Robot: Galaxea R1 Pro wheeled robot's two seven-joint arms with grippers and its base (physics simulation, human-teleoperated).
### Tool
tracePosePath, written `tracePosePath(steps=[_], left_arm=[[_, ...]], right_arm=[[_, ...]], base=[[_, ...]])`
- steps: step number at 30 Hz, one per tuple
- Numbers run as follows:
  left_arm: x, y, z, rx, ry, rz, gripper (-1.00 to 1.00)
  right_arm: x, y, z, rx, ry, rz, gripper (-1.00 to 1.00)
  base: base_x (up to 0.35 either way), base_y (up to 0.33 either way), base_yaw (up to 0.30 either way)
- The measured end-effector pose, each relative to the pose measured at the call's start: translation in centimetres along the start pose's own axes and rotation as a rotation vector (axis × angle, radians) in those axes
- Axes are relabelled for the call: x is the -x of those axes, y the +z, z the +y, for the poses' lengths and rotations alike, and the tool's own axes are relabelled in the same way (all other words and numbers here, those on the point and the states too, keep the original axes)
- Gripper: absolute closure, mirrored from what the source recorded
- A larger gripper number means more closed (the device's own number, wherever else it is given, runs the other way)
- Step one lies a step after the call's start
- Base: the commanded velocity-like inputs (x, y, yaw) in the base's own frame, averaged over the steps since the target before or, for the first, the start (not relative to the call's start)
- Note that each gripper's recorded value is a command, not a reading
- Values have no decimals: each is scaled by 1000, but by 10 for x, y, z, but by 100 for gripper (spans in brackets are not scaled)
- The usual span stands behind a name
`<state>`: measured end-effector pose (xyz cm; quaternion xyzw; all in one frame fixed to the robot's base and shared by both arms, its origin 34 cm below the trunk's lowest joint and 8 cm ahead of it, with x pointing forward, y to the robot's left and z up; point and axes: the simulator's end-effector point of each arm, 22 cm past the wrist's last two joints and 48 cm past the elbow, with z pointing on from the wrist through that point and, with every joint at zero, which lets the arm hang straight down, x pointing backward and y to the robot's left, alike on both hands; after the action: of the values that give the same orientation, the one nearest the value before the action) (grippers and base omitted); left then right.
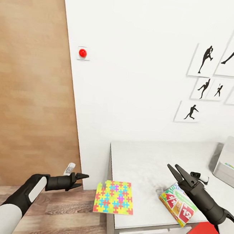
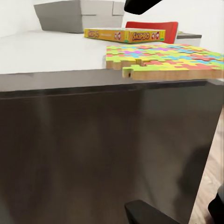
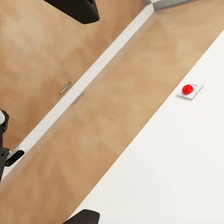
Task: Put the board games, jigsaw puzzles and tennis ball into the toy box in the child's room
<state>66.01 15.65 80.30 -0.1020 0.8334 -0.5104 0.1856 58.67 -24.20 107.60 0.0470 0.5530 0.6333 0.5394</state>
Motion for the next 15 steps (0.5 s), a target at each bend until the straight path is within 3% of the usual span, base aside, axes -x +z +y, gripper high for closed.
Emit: tracePosePath(steps=[6, 15], left_arm=[[-1, -1, 0, -3, 0, 6, -100], [-7, -6, -1, -4, -37, 46, -100]], right_arm=[[0, 0, 0, 0, 0, 1, -100], [0, 0, 0, 0, 1, 0, -100]], base=[[0, 0, 0], [0, 12, 0]])
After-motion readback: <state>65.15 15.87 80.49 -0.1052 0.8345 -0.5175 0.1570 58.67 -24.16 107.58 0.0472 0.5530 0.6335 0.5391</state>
